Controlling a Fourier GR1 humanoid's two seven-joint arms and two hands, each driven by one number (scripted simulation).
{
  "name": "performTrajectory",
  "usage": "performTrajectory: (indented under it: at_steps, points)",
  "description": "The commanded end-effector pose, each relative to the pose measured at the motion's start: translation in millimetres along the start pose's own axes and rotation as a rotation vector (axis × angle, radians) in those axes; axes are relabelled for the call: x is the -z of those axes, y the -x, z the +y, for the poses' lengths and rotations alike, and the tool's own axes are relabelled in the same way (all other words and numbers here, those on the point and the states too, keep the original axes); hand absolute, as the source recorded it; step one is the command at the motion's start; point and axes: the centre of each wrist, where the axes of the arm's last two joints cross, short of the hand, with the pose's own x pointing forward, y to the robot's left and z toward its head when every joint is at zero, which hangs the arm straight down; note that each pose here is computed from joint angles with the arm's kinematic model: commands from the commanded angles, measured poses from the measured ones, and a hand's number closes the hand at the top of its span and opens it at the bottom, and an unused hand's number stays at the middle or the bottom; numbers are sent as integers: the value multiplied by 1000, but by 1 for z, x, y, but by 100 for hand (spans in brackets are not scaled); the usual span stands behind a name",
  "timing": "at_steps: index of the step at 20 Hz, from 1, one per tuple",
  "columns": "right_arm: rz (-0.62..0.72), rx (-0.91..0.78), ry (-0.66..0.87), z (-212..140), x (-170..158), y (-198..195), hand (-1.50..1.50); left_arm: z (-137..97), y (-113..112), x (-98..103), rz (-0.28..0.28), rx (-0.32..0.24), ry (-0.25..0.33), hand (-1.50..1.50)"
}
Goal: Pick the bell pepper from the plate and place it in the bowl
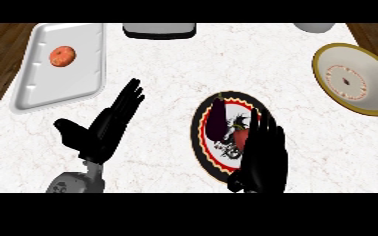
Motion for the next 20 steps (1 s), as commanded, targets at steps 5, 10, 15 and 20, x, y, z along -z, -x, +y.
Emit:
performTrajectory:
  at_steps: [5,10,15,20]
  points:
    - [120,-79,-56,9,12,-16,-150,-3,-4,7,0,-4,-4,0]
    - [135,-89,-45,27,21,-15,-150,-2,-8,8,2,-7,-14,0]
    - [142,-63,-30,35,32,-11,-150,10,-13,16,-9,16,-18,0]
    - [158,-63,-21,30,29,-7,-150,15,-2,1,18,-19,-23,0]
